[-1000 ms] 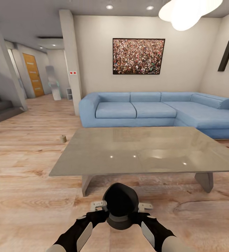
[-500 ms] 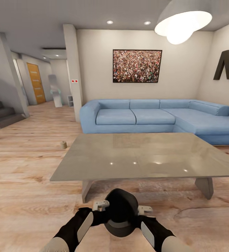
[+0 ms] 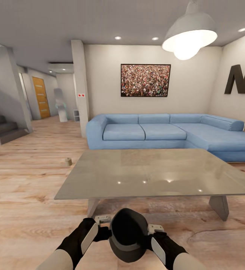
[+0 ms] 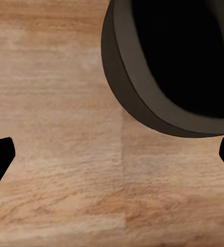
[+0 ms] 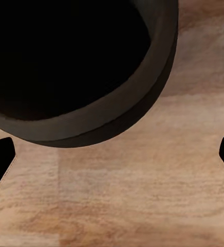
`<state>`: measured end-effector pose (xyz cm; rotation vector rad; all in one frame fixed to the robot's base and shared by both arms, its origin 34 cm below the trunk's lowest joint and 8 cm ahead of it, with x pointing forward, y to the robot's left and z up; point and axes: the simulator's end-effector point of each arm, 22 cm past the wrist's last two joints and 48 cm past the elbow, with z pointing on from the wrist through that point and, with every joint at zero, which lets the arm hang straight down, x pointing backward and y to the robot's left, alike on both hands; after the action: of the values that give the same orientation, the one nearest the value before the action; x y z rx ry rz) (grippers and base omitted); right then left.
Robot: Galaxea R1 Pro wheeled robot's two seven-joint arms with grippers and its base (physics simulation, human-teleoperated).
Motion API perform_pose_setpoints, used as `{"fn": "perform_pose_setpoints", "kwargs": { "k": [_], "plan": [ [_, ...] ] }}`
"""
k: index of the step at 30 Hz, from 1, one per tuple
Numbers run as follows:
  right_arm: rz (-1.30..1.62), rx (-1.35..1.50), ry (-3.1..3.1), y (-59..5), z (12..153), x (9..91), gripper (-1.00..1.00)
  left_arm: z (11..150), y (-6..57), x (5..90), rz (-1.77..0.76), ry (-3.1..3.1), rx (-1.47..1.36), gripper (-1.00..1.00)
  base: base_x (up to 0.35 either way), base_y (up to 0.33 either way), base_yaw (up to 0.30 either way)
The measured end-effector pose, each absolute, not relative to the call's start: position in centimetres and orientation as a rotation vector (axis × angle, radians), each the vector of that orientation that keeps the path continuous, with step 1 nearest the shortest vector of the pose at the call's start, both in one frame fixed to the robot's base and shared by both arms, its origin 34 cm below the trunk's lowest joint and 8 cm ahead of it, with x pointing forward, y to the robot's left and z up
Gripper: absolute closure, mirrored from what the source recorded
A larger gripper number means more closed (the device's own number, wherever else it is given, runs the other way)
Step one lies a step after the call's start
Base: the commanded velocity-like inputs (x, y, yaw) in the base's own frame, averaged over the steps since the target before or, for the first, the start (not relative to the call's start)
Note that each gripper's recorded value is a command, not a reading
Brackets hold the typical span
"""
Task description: Place each of the two pumpkins and all three candles from the living room inside a cabinet in the living room (use any cabinet), then make sure every cabinet is closed, and position the cauldron so it is next to a table in the living room.
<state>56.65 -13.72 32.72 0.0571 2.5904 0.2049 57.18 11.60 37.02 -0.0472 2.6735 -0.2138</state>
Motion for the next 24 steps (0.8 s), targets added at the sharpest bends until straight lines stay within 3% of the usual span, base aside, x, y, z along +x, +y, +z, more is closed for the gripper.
{"fn": "perform_pose_setpoints", "kwargs": {
  "k": [24],
  "plan": [
    [0.220, 0.071, 2.595, -13.6, 37.2, 57.6, -1.00, 42.5, 11.5, 59.0, -0.212, 2.652, -0.042, -1.00, 0.000, 0.000, 0.005]
  ]
}}
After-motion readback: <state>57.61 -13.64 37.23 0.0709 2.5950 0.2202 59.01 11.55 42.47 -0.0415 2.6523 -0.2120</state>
